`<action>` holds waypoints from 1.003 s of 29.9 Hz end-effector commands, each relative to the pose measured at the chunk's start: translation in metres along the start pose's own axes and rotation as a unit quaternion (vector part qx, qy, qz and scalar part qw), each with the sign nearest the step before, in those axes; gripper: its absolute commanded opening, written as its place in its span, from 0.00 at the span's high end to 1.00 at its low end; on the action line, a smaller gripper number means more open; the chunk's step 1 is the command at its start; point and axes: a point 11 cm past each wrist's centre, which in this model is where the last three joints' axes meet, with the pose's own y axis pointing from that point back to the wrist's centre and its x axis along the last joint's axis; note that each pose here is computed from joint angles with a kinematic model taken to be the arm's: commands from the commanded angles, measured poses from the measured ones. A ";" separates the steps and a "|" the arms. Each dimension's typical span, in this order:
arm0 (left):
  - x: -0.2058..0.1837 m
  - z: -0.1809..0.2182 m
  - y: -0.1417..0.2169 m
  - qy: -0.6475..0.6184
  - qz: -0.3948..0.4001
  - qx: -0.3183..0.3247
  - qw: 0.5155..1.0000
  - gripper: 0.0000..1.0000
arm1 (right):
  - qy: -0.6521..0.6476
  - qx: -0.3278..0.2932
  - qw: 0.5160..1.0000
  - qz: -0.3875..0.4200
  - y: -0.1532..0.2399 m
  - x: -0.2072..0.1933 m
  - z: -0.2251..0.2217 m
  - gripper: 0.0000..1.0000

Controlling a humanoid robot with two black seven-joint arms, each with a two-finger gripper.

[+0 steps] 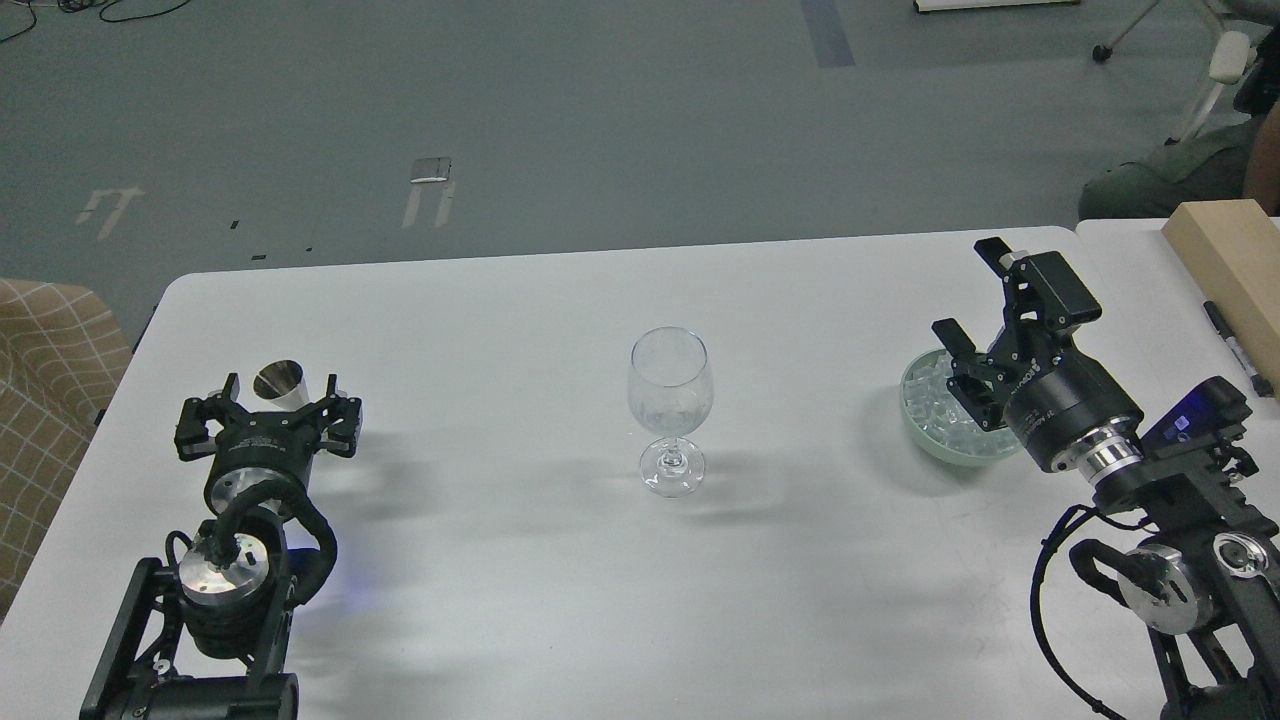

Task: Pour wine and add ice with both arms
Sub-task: 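Lower the jigger onto the table with the left gripper, then open the left gripper, release the jigger and raise both grippers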

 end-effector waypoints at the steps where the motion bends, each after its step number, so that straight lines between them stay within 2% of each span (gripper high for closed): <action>1: -0.003 0.000 0.000 0.000 -0.004 0.001 1.000 0.04 | 0.001 0.002 1.000 -0.001 -0.001 -0.001 -0.002 0.00; 5: -0.012 0.000 0.000 0.002 -0.016 0.002 1.000 0.04 | 0.000 0.004 1.000 -0.002 -0.001 -0.001 -0.003 0.00; 11: -0.047 0.011 0.002 -0.004 -0.063 -0.004 0.998 0.04 | 0.000 0.007 1.000 -0.003 -0.001 -0.002 -0.005 0.00; 14: -0.055 0.024 0.000 -0.022 -0.078 -0.011 0.997 0.04 | 0.001 0.011 1.000 -0.004 -0.001 -0.003 -0.008 0.00; 20: -0.095 0.074 -0.007 -0.107 -0.140 -0.025 0.984 0.04 | 0.002 0.016 1.000 -0.005 -0.001 -0.003 -0.011 0.00; 24: -0.142 0.112 0.001 -0.215 -0.252 -0.029 0.943 0.04 | 0.004 0.024 1.000 -0.006 -0.001 -0.004 -0.016 0.00; 26: -0.155 0.120 0.005 -0.251 -0.285 -0.029 0.925 0.04 | 0.005 0.027 1.000 -0.008 -0.001 -0.005 -0.019 0.00; 30: -0.189 0.123 0.020 -0.362 -0.382 -0.012 0.850 0.04 | 0.008 0.034 0.999 -0.012 -0.002 -0.007 -0.024 0.00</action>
